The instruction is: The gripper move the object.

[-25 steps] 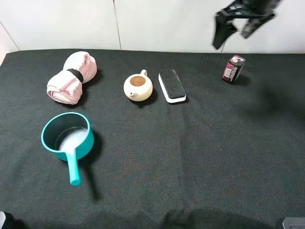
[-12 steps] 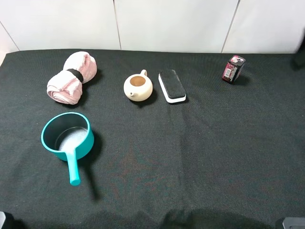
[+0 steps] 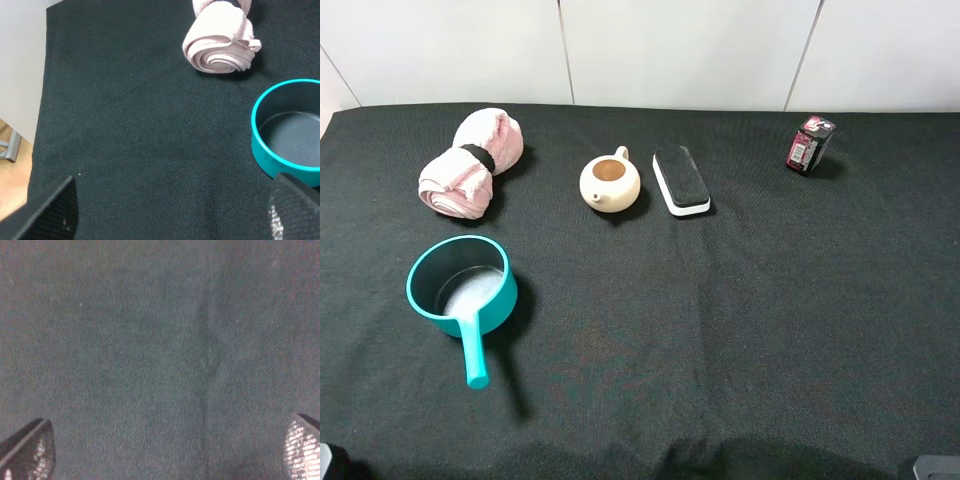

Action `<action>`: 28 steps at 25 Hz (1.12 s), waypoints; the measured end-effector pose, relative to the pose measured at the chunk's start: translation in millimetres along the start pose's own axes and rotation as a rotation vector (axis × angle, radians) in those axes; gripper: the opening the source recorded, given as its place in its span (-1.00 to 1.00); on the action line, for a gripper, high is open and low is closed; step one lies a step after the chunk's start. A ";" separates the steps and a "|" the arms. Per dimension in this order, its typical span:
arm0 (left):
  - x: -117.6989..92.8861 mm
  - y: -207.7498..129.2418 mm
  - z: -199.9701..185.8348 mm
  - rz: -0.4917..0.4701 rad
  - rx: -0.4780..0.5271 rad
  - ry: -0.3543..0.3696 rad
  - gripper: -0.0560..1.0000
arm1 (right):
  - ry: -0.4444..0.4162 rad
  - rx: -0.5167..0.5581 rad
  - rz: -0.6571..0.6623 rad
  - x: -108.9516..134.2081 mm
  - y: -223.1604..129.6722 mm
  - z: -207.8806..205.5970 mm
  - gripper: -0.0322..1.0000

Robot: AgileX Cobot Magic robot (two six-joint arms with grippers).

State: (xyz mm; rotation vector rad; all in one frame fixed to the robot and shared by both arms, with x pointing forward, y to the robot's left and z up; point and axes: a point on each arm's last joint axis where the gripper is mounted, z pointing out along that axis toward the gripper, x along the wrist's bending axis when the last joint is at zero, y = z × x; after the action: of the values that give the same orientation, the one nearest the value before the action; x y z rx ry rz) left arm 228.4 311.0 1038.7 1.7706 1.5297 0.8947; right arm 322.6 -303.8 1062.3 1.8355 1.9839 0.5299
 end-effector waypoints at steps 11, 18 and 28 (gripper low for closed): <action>0.0 0.0 0.0 0.000 0.000 0.000 0.67 | -0.083 -0.328 -0.034 10.1 -47.3 -16.4 0.41; 0.0 0.0 0.0 0.000 0.000 0.000 0.67 | -0.037 -0.407 -0.082 12.6 -54.8 -23.5 0.41; 0.0 0.0 0.0 0.000 0.000 0.000 0.67 | -0.037 -0.554 -0.095 13.5 -72.6 -36.9 0.41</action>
State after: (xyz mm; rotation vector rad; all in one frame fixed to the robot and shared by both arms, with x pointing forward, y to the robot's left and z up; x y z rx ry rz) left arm 228.4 311.0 1038.7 1.7706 1.5297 0.8947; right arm 240.7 -296.3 1055.9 1.3904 1.6672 0.9009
